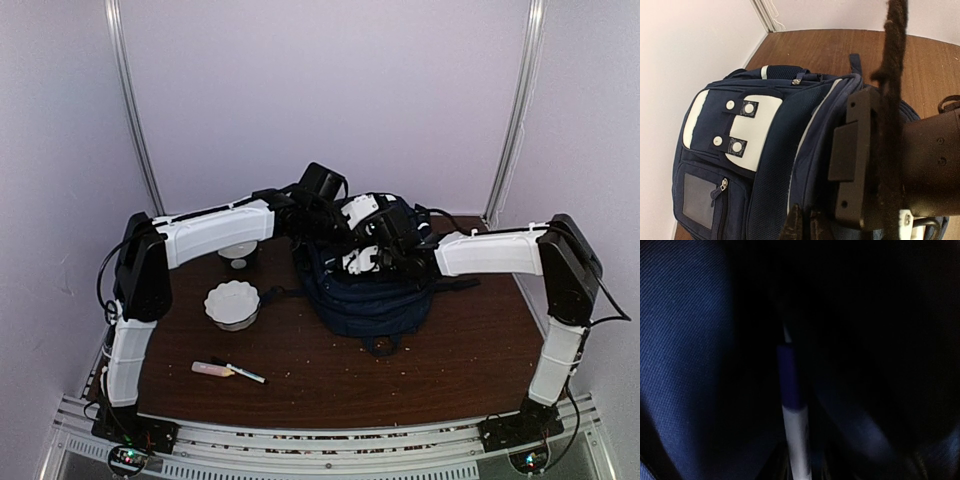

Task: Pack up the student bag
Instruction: Place the pen in the upper front pocket of the bag.

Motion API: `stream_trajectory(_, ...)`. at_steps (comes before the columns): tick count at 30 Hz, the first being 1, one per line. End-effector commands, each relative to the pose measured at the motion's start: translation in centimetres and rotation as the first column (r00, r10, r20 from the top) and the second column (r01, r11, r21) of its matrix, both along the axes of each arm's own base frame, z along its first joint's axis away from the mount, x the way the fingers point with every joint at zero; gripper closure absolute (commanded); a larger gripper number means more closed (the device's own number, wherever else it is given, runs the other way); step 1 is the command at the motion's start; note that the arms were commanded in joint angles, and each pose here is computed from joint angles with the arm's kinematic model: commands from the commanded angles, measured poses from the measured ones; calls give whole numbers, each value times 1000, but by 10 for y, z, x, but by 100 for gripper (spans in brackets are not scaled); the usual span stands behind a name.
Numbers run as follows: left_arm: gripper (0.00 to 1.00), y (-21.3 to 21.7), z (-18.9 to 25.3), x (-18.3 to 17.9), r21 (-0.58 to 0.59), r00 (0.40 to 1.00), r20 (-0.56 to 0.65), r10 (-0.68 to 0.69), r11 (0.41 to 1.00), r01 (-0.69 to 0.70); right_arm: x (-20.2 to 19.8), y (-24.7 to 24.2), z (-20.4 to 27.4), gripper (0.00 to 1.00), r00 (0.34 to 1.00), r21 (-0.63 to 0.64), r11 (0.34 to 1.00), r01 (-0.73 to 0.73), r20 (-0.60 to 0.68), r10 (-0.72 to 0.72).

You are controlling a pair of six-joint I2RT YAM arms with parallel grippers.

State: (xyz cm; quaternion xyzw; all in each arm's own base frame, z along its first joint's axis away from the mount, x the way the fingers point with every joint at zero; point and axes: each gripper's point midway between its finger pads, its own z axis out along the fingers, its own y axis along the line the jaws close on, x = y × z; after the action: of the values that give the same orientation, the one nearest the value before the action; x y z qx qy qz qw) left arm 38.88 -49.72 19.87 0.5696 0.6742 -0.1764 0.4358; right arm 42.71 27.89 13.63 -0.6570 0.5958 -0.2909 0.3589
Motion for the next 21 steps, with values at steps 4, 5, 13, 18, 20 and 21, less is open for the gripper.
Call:
stream_trajectory(4, 100, -14, 91, -10, -196, 990, 137, -35, 979, 62, -5, -11, 10, 72, 999, 40, 998, 44, 22, -45)
stream_trajectory(5, 100, -13, 91, -9, -198, 991, 133, -30, 979, 56, -11, -13, 11, 71, 999, 49, 998, 43, 0, -43)
stream_trajectory(13, 100, -6, 78, 6, -212, 997, 80, 20, 977, -3, -75, -15, 25, 69, 973, 177, 984, 1, -227, 40)
stream_trajectory(18, 100, -5, 60, 10, -210, 1000, 12, 19, 978, -16, -145, 1, 10, 69, 844, 290, 957, -31, -505, 180)
stream_trajectory(20, 89, -6, 52, 8, -200, 1000, -18, 9, 980, -12, -174, 8, 4, 69, 767, 329, 944, -9, -603, 218)
stream_trajectory(21, 82, -5, 47, 6, -195, 999, -36, 9, 981, -16, -188, 14, 1, 69, 728, 341, 940, -13, -642, 243)
